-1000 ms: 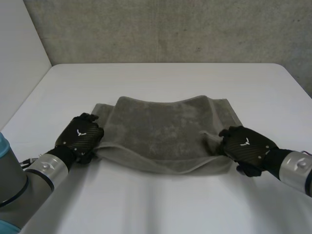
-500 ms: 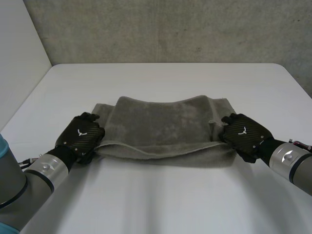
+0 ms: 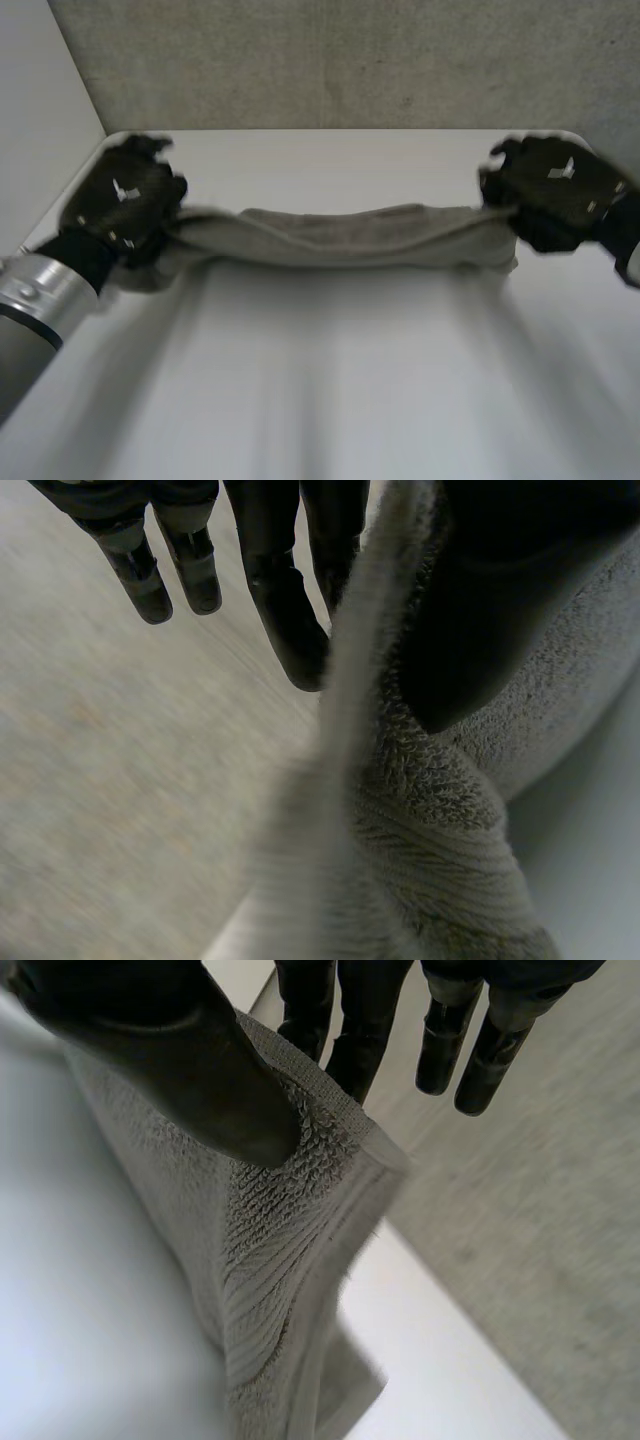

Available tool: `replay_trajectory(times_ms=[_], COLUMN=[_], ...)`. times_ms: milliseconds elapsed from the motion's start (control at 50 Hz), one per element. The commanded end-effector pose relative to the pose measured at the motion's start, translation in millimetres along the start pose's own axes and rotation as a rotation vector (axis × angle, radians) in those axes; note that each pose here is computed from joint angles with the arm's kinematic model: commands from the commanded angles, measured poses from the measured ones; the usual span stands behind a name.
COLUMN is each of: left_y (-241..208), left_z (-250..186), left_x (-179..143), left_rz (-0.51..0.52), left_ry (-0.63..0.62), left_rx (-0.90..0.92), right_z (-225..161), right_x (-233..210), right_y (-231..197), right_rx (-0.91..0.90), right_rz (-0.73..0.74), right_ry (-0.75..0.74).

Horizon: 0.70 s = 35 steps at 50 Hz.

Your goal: Fold the towel.

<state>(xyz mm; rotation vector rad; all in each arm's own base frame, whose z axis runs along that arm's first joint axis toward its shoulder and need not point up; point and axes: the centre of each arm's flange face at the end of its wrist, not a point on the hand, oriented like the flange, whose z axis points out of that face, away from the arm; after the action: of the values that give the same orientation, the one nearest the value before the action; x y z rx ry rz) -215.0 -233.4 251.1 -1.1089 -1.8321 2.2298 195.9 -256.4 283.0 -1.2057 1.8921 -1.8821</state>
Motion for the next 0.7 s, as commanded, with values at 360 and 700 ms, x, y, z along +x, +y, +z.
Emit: replay_trajectory(times_ms=[360, 700], left_y=[41, 46], left_z=[5, 4], left_x=[-1, 3], left_rz=[-0.162, -0.172], left_ry=[0.003, 0.015], left_rx=[-0.136, -0.156], right_z=[22, 18], right_x=[-49, -58], right_y=[99, 104], right_rx=[-0.255, -0.276], right_rz=[-0.067, -0.030], right_ry=[-0.262, -0.298])
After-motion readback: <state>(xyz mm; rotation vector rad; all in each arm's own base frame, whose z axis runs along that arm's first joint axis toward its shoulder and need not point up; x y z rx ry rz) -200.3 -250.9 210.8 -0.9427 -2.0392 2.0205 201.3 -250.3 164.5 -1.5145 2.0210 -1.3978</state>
